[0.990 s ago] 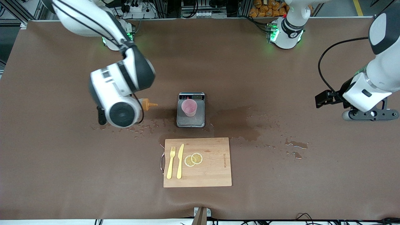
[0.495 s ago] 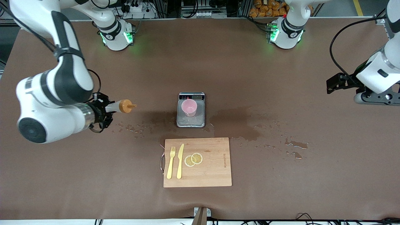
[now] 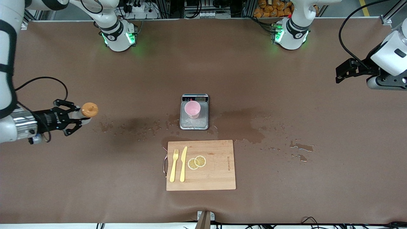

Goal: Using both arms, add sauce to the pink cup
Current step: 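Carry the sauce bottle back toward its spot with the right gripper, then set the bottle upright on the table and open the right gripper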

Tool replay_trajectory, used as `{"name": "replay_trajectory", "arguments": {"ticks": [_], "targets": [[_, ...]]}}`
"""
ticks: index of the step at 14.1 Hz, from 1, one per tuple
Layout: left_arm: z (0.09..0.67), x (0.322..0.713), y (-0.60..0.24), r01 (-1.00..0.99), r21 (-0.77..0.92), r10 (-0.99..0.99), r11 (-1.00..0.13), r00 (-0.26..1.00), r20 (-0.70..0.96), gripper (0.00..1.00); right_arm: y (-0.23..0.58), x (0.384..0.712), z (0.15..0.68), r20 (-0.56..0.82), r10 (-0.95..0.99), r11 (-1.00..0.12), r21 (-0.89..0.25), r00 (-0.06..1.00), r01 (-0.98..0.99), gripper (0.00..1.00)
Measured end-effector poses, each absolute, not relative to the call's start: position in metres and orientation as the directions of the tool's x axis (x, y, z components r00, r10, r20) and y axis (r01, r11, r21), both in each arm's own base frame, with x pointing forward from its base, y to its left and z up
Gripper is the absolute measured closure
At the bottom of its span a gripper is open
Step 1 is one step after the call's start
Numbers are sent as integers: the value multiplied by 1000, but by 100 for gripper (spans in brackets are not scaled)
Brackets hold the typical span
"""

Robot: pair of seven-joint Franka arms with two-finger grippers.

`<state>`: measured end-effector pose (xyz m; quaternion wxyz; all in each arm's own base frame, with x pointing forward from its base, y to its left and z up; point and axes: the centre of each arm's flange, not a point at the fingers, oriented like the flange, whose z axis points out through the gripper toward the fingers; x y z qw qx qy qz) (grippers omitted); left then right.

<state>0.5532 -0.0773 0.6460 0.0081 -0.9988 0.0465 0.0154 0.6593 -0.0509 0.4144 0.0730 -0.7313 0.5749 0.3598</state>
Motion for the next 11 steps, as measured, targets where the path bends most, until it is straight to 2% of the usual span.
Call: {"name": "replay_trajectory", "arguments": {"ticks": [4,6,11], "targets": [[645,553,-77,-91,-3,-91,-996,995,-35,0,-116,653,362,-742,-660,-388,200,120,-900,61],[646,552,-77,-90,-2,-90,-996,995,-33,0,-142,645,323,-799,-588,-405,154,127,-901,57],[652,547,-70,-73,6,-73,-997,997,-34,0,-189,627,233,-902,-415,-368,51,115,-928,56]]}}
